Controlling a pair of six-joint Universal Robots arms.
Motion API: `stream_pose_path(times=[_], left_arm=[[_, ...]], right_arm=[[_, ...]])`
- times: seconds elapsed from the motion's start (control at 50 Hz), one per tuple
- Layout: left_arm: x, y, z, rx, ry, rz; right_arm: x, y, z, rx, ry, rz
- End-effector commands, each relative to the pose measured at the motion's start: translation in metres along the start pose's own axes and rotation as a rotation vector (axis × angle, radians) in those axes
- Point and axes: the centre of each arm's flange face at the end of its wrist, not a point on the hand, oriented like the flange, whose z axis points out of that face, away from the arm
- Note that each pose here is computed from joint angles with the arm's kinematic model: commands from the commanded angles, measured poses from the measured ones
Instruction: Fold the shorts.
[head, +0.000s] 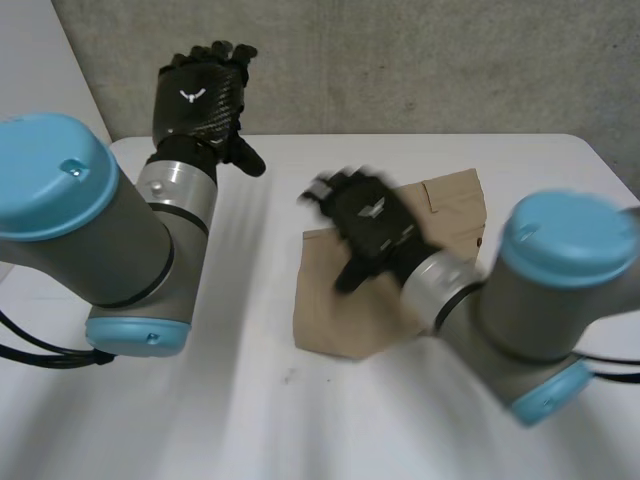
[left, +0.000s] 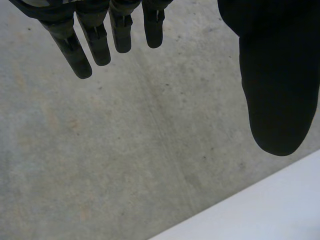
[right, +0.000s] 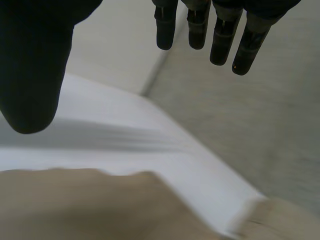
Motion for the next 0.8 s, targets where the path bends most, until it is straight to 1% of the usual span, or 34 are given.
stream_pose_path(times=[0.02,0.06,0.12,0.14,0.2,0.22,0.26,0.28,0.36,0.48,0.56,0.66,0.8], left_arm=[[0.005,0.011,-0.005,-0.043,0.015,0.003],[0.007,0.014,-0.007,-0.051,0.020,0.003],[0.007,0.022,-0.008,-0.071,0.022,-0.002],[0.007,0.023,-0.008,-0.074,0.022,-0.002],[0.008,0.030,-0.008,-0.092,0.022,0.000],[0.008,0.031,-0.008,-0.095,0.022,0.001],[0.008,0.033,-0.009,-0.101,0.023,0.001],[0.008,0.034,-0.010,-0.106,0.023,0.002],[0.007,0.036,-0.010,-0.111,0.022,0.006],[0.005,0.037,-0.009,-0.111,0.016,0.005],[0.005,0.037,-0.009,-0.113,0.017,0.007],[0.005,0.039,-0.010,-0.117,0.018,0.008],[0.005,0.042,-0.009,-0.123,0.018,0.009]], right_arm=[[0.103,-0.012,0.003,-0.002,0.395,0.029],[0.121,0.002,0.010,-0.060,0.423,0.047],[0.136,0.018,0.018,-0.115,0.431,0.082],[0.141,0.025,0.024,-0.137,0.426,0.123],[0.146,0.028,0.032,-0.131,0.415,0.219],[0.147,0.027,0.038,-0.110,0.396,0.312],[0.146,0.030,0.043,-0.097,0.369,0.382],[0.144,0.032,0.049,-0.081,0.336,0.445],[0.142,0.036,0.062,-0.054,0.260,0.517],[0.141,0.054,0.080,-0.064,0.245,0.525],[0.131,0.069,0.090,-0.098,0.225,0.537],[0.123,0.087,0.094,-0.140,0.225,0.546],[0.113,0.093,0.096,-0.156,0.204,0.535]])
